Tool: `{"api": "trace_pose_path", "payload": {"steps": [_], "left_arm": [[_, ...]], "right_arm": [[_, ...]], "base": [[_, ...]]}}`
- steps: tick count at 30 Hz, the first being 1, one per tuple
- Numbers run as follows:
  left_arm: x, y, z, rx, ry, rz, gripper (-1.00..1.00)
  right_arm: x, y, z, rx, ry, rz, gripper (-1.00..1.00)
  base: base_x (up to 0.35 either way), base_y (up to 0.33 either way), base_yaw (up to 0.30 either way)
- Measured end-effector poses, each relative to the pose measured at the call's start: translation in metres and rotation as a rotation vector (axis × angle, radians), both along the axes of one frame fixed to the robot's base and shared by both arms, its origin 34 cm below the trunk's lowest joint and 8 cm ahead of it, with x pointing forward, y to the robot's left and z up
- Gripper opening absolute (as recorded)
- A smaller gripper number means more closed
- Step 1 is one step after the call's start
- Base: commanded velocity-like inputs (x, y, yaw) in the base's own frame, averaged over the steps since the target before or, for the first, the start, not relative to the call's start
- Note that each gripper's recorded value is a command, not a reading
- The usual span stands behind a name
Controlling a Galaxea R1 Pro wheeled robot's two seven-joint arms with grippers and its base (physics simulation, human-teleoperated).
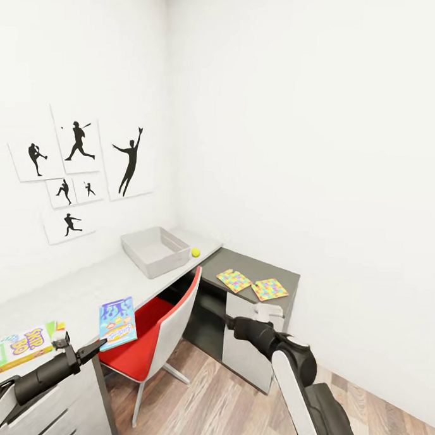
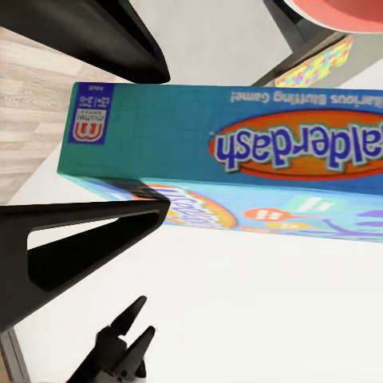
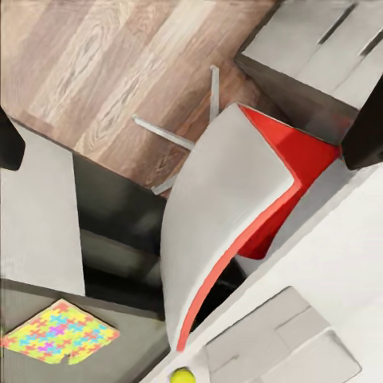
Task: Put all the toys in the child's room - the three board games (two on the bed and one on the table), the two jigsaw puzzles on the table, and the tennis ball on the table - inside the toy box on the table in the child's room.
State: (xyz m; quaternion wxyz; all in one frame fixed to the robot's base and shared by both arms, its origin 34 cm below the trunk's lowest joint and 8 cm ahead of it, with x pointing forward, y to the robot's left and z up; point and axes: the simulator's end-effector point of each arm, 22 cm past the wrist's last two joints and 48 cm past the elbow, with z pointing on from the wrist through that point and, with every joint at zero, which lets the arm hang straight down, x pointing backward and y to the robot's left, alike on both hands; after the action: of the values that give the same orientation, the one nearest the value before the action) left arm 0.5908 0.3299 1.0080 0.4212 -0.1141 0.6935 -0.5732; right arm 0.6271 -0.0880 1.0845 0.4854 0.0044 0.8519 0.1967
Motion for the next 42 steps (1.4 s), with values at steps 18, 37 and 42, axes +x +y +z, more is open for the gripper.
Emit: {"api": "trace_pose_path", "payload": {"steps": [18,37,42], "left_arm": [[0.018,0.024,0.027,0.028,0.101,-0.001,-1.00],[0.106,0.034,0.131,0.122,0.135,0.079,-1.00],[0.107,0.032,0.132,0.120,0.132,0.080,-1.00]], "right_arm": [[-0.001,-0.037,-0.004,0.081,0.100,-0.038,1.00],[0.123,0.005,0.174,0.123,0.017,0.115,1.00],[0.124,0.003,0.174,0.130,0.019,0.113,1.00]], "base": [[0.000,0.000,0.000],[0.000,0.000,0.000],[0.040,-0.010,0.000]]}}
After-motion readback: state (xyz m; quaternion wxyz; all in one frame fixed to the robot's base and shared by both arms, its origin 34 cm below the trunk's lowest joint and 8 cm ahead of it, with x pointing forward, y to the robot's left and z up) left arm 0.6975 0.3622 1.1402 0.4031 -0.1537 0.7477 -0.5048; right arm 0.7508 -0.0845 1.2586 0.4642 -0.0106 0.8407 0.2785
